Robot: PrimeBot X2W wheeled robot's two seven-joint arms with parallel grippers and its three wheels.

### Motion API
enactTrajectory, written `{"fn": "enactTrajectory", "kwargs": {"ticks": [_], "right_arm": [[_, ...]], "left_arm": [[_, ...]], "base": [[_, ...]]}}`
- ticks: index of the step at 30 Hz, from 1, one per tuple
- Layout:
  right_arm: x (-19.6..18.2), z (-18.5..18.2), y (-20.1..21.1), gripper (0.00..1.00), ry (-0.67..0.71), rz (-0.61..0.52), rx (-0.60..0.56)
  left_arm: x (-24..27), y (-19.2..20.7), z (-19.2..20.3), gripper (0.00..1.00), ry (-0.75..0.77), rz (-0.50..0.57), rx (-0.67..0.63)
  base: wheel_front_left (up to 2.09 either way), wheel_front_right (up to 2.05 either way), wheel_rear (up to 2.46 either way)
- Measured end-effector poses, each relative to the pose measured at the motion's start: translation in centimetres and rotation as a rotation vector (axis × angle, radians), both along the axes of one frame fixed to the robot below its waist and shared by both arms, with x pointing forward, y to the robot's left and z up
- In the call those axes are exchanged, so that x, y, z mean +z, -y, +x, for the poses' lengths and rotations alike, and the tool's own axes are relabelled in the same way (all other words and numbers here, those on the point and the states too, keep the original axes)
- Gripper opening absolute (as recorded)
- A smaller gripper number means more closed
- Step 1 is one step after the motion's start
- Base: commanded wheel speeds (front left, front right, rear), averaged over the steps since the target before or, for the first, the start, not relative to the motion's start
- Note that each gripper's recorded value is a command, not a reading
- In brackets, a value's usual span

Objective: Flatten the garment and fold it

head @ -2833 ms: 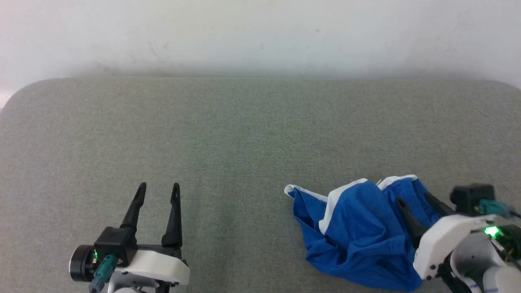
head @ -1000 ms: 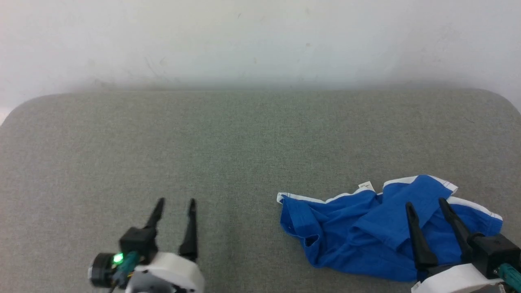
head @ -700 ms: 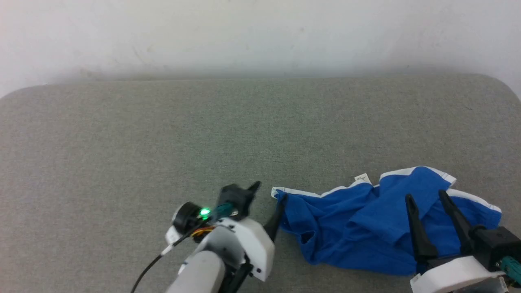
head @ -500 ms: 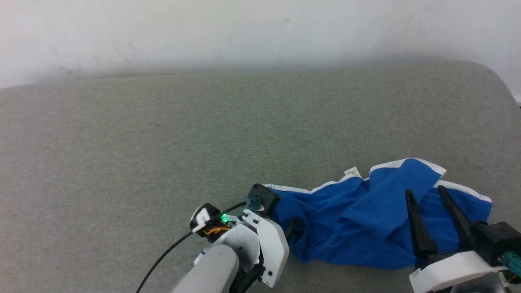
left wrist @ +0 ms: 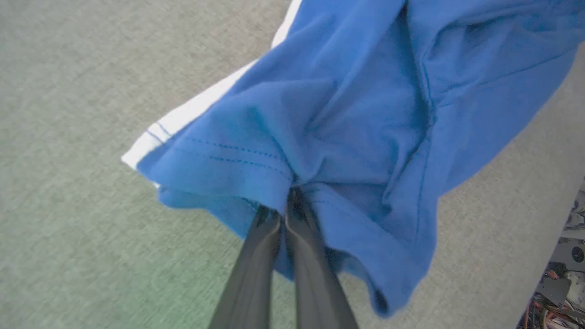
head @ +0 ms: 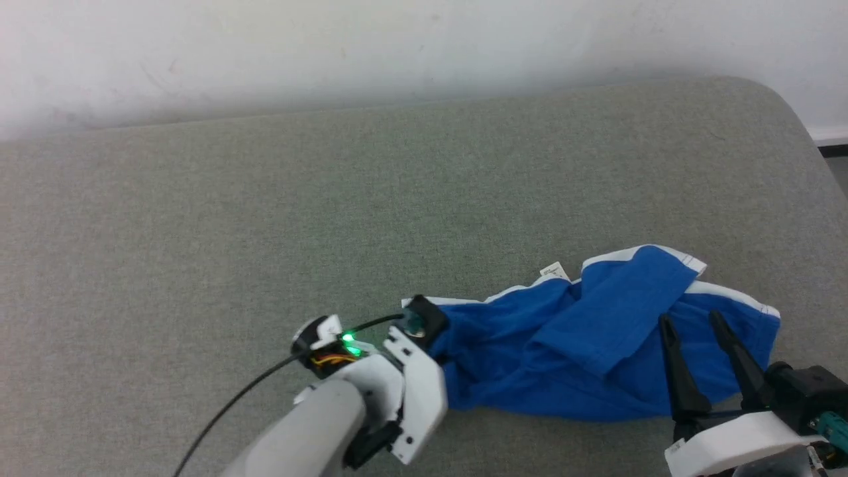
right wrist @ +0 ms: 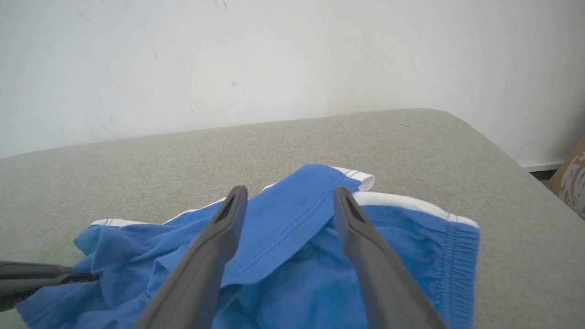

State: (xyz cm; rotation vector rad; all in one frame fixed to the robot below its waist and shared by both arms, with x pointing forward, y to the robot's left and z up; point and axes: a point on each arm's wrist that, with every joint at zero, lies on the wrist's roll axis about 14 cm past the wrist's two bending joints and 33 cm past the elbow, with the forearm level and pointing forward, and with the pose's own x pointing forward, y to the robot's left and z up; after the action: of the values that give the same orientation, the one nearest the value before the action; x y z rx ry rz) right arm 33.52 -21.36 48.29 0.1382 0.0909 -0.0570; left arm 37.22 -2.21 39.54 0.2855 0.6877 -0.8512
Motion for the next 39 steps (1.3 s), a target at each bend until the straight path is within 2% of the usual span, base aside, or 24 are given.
{"fn": "enactTrajectory", "kwargs": {"ticks": [6,9,13,14,15,17,18,19,22,25,27,33,39], "right_arm": [[0.2,0.2,0.0,1.00,0.008,0.002,0.005],[0.3,0.2,-0.3,1.00,0.012,0.008,0.015],[0.4,0.4,-0.7,1.00,0.011,0.012,0.030],[0.4,0.4,-0.7,1.00,0.011,0.012,0.030],[0.4,0.3,-0.9,1.00,0.012,0.013,0.034],[0.3,0.3,-1.0,1.00,0.009,0.013,0.036],[0.2,0.2,-1.0,1.00,0.000,0.013,0.037],[0.1,0.1,-1.0,1.00,-0.003,0.014,0.039],[0.0,0.2,-1.2,1.00,-0.013,0.014,0.047],[-0.2,0.4,-2.1,1.00,-0.037,0.019,0.079],[-0.6,0.5,-2.9,1.00,-0.071,0.024,0.106],[-1.6,2.0,-6.3,1.00,-0.187,0.080,0.226],[-2.5,4.4,-8.4,1.00,-0.286,0.103,0.323]], "left_arm": [[2.8,-6.3,2.4,0.00,0.141,-0.033,0.207],[2.9,-10.5,2.0,0.00,0.146,-0.017,0.340],[0.3,-15.2,-1.2,0.00,0.030,0.000,0.533],[0.3,-15.2,-1.2,0.00,0.030,0.000,0.533],[-1.1,-16.3,-3.4,0.00,-0.043,-0.010,0.603],[-1.4,-16.3,-4.4,0.01,-0.083,-0.062,0.658],[-1.4,-16.4,-4.7,0.38,-0.080,-0.078,0.680],[-1.3,-16.4,-4.8,1.00,-0.069,-0.099,0.699],[-0.2,-15.9,-4.7,1.00,-0.012,-0.195,0.750],[2.9,-16.2,-3.0,1.00,0.145,-0.315,0.808],[4.8,-16.7,-2.3,1.00,0.257,-0.359,0.826],[9.8,-18.5,-1.0,1.00,0.563,-0.405,0.829],[11.6,-19.9,-1.6,1.00,0.693,-0.383,0.850]], "base": [[0.00,0.00,0.00],[0.00,0.00,0.00],[0.00,0.00,0.00],[0.00,0.00,0.00],[0.00,0.00,0.00],[0.00,0.00,0.00],[0.00,0.00,0.00],[0.00,0.00,0.00],[0.00,0.00,0.00],[0.00,0.00,0.00],[0.00,0.00,0.00],[0.00,0.00,0.00],[0.00,0.00,0.00]]}}
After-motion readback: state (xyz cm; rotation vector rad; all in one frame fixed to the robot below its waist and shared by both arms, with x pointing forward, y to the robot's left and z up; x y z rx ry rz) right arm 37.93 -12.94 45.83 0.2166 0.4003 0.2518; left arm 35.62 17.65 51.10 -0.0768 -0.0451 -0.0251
